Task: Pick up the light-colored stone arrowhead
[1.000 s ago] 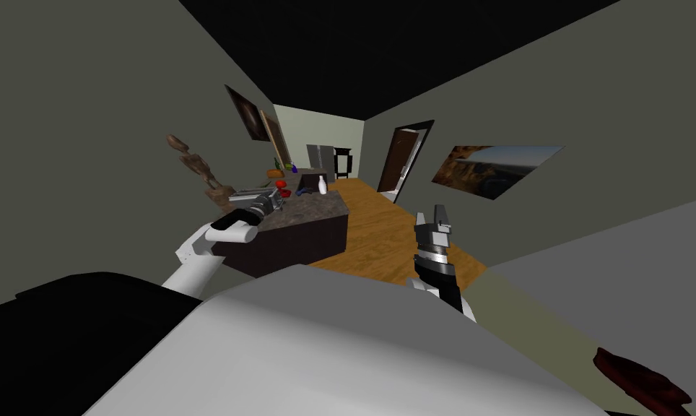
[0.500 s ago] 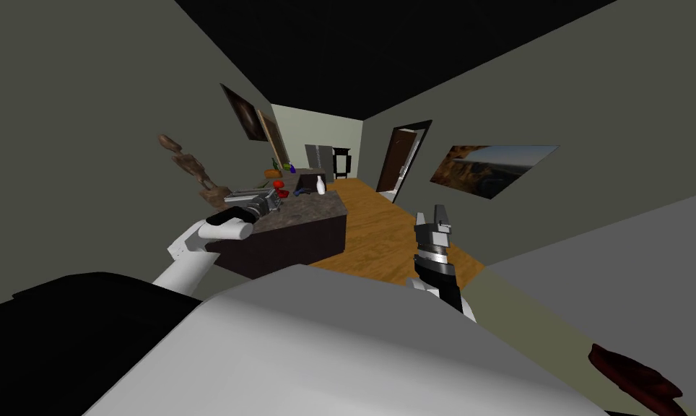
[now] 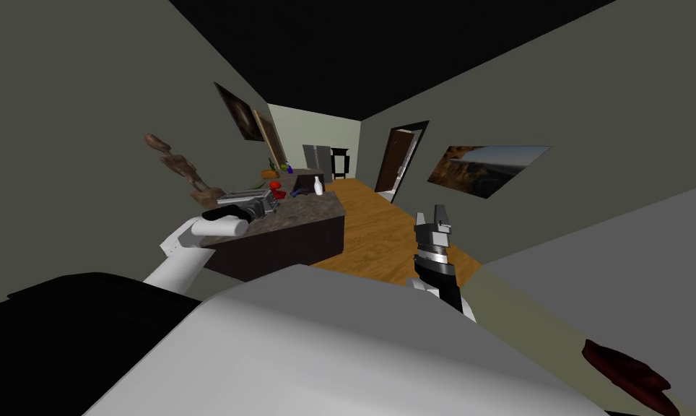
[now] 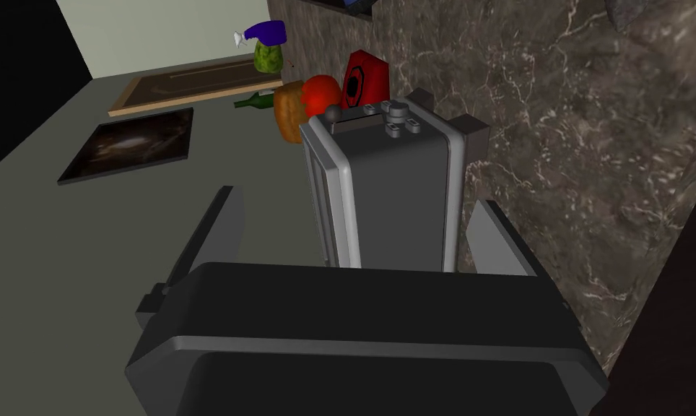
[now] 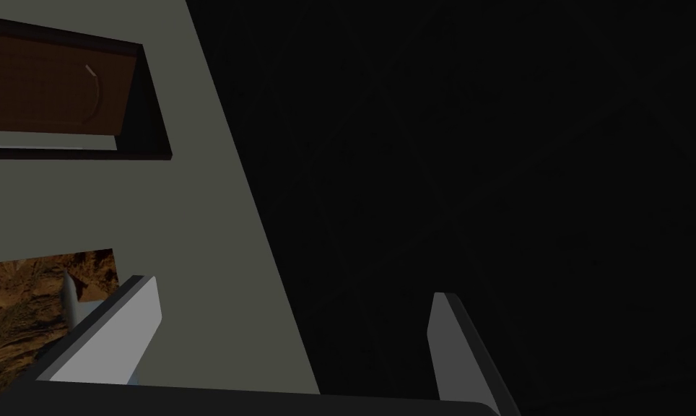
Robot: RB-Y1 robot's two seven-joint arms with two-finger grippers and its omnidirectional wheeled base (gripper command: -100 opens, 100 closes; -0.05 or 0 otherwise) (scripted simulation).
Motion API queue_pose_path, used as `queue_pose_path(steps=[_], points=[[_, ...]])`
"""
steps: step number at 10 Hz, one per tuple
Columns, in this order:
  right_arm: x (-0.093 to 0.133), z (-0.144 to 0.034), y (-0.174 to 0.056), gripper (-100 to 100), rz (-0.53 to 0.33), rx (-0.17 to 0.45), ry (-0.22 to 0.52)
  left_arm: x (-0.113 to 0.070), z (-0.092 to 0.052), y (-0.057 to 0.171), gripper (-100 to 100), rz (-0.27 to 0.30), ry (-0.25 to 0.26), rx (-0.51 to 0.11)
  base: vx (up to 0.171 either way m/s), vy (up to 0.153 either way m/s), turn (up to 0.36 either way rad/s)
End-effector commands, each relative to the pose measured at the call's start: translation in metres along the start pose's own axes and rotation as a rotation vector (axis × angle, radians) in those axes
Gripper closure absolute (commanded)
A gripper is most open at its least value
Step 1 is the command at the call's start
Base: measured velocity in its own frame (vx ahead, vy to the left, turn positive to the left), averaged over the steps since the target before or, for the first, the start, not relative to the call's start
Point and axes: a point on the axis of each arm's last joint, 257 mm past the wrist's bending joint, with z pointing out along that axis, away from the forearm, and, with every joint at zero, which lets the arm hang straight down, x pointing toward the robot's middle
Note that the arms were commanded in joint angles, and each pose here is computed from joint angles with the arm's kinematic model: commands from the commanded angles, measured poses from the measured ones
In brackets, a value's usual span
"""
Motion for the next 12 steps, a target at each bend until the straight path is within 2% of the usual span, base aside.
queue_pose_path(steps=[1,2,4,5,7,8,10,11,12], points=[[0.000,0.000,0.000,0,0.000,0.000,0.000,-0.004,0.002,0.007,-100,-0.004,-0.007,-0.034,0.016,-0.007,0.000],[0.000,0.000,0.000,0,0.000,0.000,0.000,-0.018,0.005,0.014,-100,-0.034,-0.026,-0.076,0.036,-0.018,-0.055],[0.000,0.000,0.000,0,0.000,0.000,0.000,-0.020,0.004,0.024,-100,-0.034,-0.033,-0.116,0.035,-0.009,-0.010],[0.000,0.000,0.000,0,0.000,0.000,0.000,-0.032,0.006,0.031,-100,-0.065,-0.050,-0.158,0.055,-0.012,-0.057],[0.000,0.000,0.000,0,0.000,0.000,0.000,-0.034,0.004,0.042,-100,-0.065,-0.056,-0.200,0.040,-0.005,-0.013],[0.000,0.000,0.000,0,0.000,0.000,0.000,-0.045,0.005,0.051,-100,-0.097,-0.072,-0.246,0.052,-0.006,-0.049],[0.000,0.000,0.000,0,0.000,0.000,0.000,-0.046,0.002,0.061,-100,-0.098,-0.078,-0.284,0.050,-0.004,-0.016],[0.000,0.000,0.000,0,0.000,0.000,0.000,-0.056,0.001,0.072,-100,-0.130,-0.093,-0.337,0.068,-0.002,-0.055],[0.000,0.000,0.000,0,0.000,0.000,0.000,-0.056,-0.001,0.077,-100,-0.131,-0.096,-0.358,0.066,-0.001,-0.028]])
